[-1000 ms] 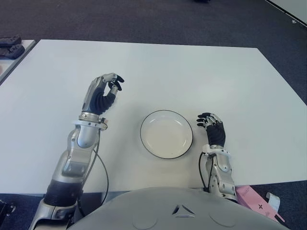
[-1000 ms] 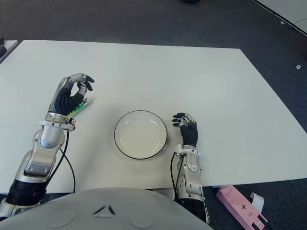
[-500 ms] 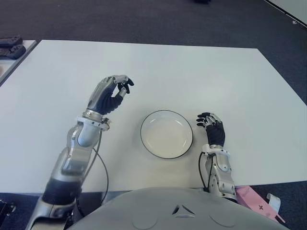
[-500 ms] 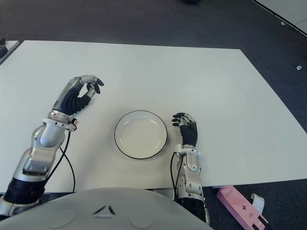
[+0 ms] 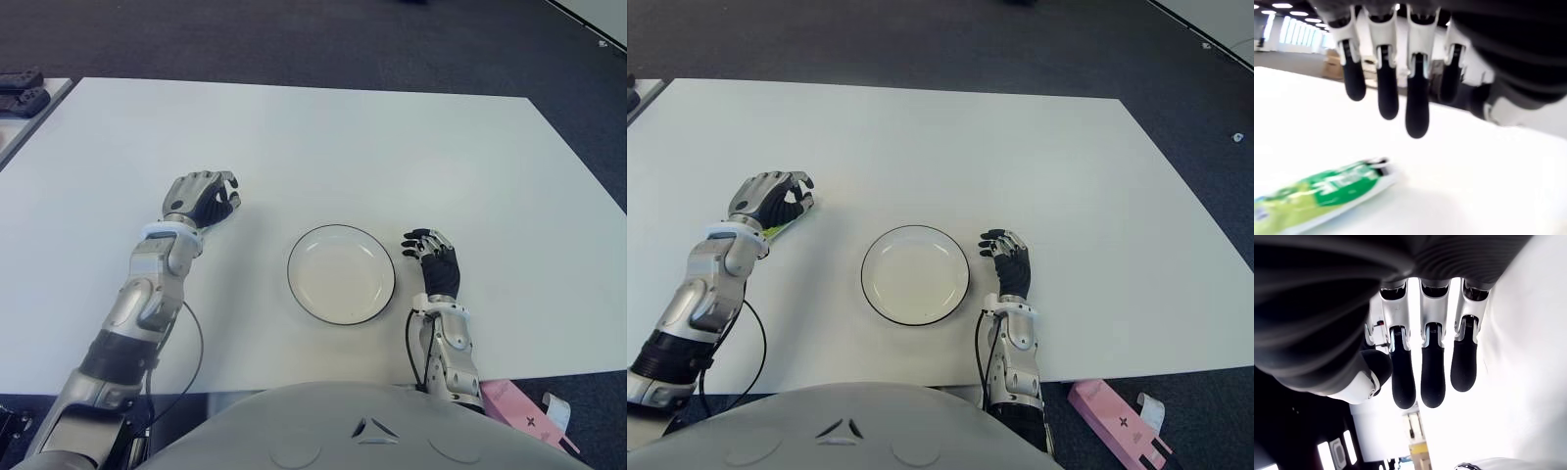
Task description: Put the toothpaste on the table into the plate.
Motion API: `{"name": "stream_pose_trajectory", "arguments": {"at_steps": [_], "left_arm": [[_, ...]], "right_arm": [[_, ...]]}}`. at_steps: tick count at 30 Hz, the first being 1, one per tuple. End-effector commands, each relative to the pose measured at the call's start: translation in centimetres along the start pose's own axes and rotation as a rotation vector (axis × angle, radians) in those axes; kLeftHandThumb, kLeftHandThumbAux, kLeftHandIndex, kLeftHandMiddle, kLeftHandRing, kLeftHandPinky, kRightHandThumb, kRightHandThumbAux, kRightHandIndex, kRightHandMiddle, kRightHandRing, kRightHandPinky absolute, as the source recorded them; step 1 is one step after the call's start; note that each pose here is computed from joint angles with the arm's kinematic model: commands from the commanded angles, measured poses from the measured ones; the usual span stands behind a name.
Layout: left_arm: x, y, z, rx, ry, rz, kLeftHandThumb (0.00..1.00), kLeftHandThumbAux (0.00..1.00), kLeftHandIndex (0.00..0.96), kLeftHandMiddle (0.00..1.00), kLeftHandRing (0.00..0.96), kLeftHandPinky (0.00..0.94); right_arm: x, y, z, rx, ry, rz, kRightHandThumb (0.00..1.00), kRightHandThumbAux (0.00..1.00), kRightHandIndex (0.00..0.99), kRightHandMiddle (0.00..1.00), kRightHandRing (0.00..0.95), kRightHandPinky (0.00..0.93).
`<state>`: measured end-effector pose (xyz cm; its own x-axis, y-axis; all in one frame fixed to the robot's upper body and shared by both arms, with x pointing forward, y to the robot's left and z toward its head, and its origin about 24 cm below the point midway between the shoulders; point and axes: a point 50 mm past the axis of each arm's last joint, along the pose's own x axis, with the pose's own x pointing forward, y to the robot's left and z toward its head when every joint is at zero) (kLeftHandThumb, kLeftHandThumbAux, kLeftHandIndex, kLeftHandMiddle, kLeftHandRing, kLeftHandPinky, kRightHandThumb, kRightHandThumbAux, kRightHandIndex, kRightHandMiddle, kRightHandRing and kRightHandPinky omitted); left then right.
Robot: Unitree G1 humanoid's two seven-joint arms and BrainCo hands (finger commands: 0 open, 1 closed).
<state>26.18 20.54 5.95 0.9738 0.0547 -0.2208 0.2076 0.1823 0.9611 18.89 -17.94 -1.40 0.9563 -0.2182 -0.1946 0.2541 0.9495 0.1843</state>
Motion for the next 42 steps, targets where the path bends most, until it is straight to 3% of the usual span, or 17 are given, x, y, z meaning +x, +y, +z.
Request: {"name": "stream_pose_trajectory", "arguments": {"at_steps": [1,4,13,30,42], "left_arm": [[1.0,-0.7,-0.4,0.065,0.101,-0.073,0.485,0.241,0.167,0.301,0.255,0.219],[1.4,-1.2,-0.9,0.104,0.159,-0.099,0.445,0.229,0.097,0.241,0.196,0.181],[1.9,-2.0,-1.8,0.158,0.238,-0.142,0.37,0.203,0.032,0.157,0.121,0.131],[2.6,-3.2,-2.6,0.108,0.336,-0.263,0.341,0.204,0.003,0.044,0.009,0.035],[2.1,-4.0,-2.0,0.01,0.392,-0.293,0.379,0.213,0.005,0.006,0.0,0.011]], "right_arm": [[-0.7,0.0,-1.8,0.023,0.093,-0.024,0.707,0.723,0.427,0.486,0.489,0.499],[-0.7,0.0,-1.8,0.024,0.095,-0.026,0.708,0.722,0.427,0.488,0.491,0.502],[-0.6,0.1,-1.8,0.017,0.099,-0.021,0.708,0.722,0.428,0.49,0.489,0.5],[-0.8,0.5,-2.0,0.007,0.106,-0.023,0.703,0.722,0.427,0.489,0.48,0.493],[-0.7,0.7,-2.1,0.006,0.114,-0.02,0.702,0.722,0.426,0.492,0.482,0.496]]}}
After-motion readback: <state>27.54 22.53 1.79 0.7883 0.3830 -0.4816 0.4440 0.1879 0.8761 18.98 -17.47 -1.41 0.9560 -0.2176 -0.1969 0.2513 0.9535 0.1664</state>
